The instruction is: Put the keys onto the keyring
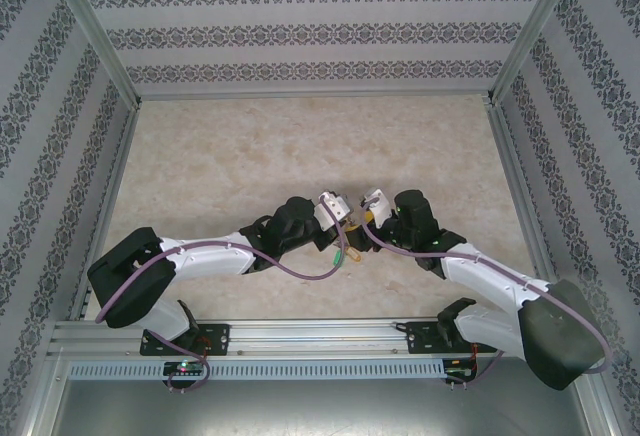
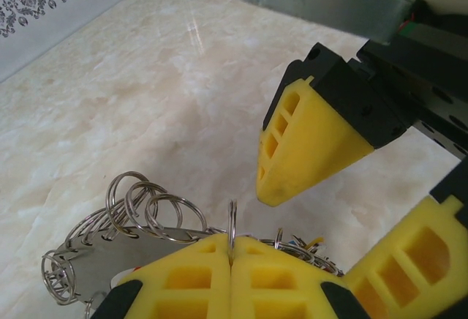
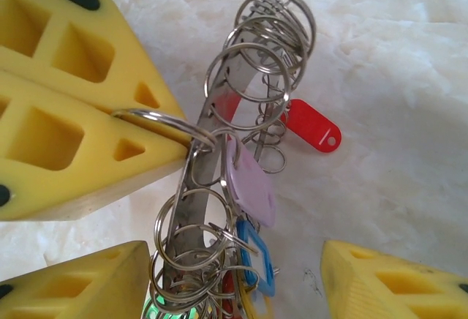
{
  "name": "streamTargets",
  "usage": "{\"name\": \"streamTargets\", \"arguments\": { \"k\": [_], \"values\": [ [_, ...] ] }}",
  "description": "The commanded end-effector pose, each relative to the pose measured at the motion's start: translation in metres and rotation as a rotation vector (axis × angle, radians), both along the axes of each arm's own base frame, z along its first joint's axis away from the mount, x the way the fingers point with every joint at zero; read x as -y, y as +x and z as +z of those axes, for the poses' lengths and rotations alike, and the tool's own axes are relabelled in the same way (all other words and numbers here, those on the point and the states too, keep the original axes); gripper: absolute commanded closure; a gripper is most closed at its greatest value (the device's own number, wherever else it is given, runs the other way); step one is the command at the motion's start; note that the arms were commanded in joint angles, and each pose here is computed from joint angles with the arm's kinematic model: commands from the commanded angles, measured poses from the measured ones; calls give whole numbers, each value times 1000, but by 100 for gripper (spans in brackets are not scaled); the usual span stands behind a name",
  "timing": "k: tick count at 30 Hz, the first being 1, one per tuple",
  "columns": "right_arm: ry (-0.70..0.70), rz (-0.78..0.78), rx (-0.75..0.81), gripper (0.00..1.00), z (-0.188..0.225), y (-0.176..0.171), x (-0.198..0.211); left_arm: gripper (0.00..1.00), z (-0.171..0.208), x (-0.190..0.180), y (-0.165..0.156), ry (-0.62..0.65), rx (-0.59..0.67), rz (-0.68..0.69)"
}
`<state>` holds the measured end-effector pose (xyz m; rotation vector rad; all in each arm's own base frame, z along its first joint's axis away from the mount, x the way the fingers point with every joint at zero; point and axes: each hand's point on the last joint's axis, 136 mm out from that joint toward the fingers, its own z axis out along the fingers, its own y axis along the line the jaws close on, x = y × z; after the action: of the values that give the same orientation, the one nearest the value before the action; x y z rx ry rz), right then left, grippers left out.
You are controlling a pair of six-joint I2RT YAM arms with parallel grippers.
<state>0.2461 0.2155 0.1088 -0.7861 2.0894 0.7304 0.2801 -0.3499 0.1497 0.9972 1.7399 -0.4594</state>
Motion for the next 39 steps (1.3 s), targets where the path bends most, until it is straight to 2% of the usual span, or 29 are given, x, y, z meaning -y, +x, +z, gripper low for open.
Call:
{"name": "streamTargets", "arguments": {
  "k": [1, 8, 12, 14, 19, 21, 23, 29, 34, 37, 39],
  "values": [
    [19, 56, 33, 36, 3, -1, -11, 100, 33, 5, 10, -59, 52, 7],
    [43, 127, 65, 40, 7, -1, -23, 100, 32, 6, 10, -52, 42, 6],
    [30, 105, 67, 51, 4, 3, -20, 100, 32, 3, 12, -48, 41, 26],
    [33, 102, 53, 57, 3, 3, -19, 95, 35, 1, 14, -49, 48, 41],
    [57, 66, 37, 72, 6, 5, -17, 92, 35, 1, 14, -35, 53, 41],
    [69, 55, 31, 76, 9, 5, -17, 86, 34, 1, 14, -30, 52, 39],
    [83, 49, 22, 79, 11, 5, -16, 77, 36, -1, 14, -30, 54, 41],
    [133, 28, -14, 88, 15, 6, -15, 65, 48, -8, 13, -48, 67, 45],
    [175, -56, -115, 86, 8, 15, -6, 54, 56, -24, 15, -82, 61, 97],
    [214, -172, -271, 72, -2, 26, 8, 49, 56, -39, 14, -112, 22, 152],
    [234, -171, -388, 59, -7, 25, 6, 41, 50, -56, 17, -154, -50, 246]
  ]
}}
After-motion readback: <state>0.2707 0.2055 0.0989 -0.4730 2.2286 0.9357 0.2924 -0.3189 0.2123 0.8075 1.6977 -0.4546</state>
